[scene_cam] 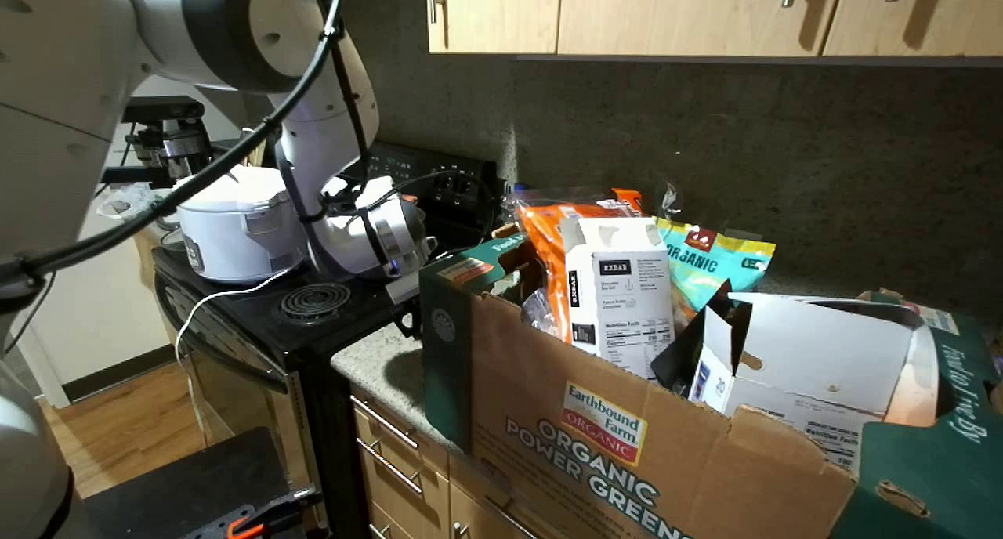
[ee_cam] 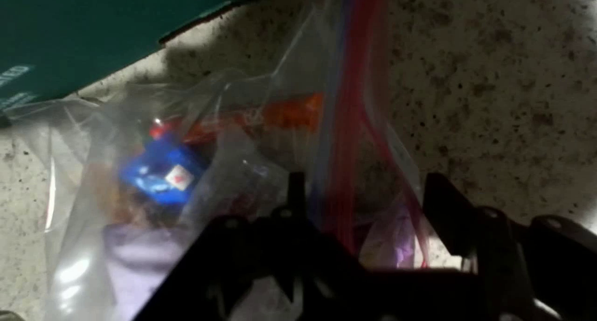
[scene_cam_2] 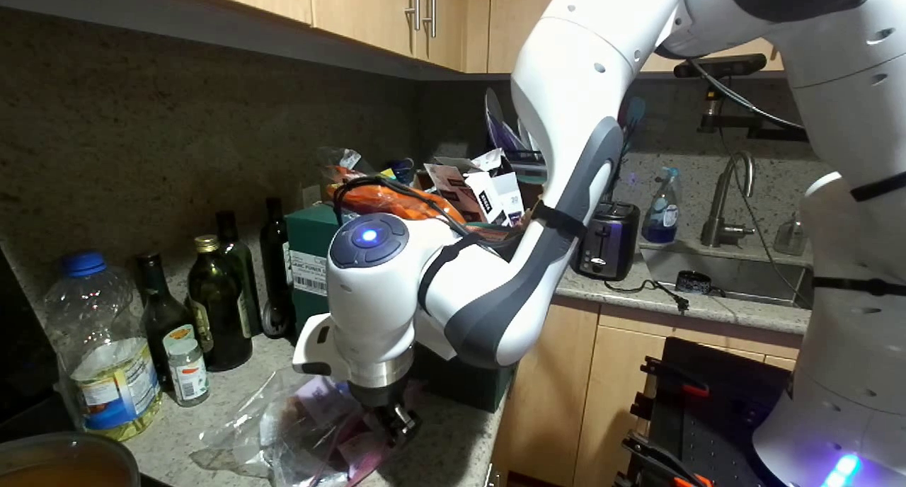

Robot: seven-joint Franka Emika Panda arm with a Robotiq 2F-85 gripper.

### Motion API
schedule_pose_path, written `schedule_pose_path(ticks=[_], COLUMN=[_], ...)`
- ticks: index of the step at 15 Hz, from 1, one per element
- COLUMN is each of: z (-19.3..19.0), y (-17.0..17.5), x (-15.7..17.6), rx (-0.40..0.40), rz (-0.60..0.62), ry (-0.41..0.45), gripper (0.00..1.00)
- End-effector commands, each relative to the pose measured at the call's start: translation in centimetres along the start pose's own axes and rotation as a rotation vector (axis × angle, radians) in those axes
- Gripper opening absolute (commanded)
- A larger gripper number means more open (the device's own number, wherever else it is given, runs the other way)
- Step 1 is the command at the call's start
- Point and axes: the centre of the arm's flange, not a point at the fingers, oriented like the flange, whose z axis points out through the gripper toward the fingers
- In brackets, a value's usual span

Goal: Put the Ziploc bag on the counter in the box

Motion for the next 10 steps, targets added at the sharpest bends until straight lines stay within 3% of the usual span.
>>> schedule_pose_path(ticks=[1,5,10], z=[0.1,-0.4,-2.9], y=[0.6,0.6,-0.7], x=[0.5,0.6,1.7], rx=[-0.049,-0.071,-0.088], rz=[0.023,0.023,0.031], ry=[0.004,-0.009,0.002], gripper=[0.35,0.05,0.01])
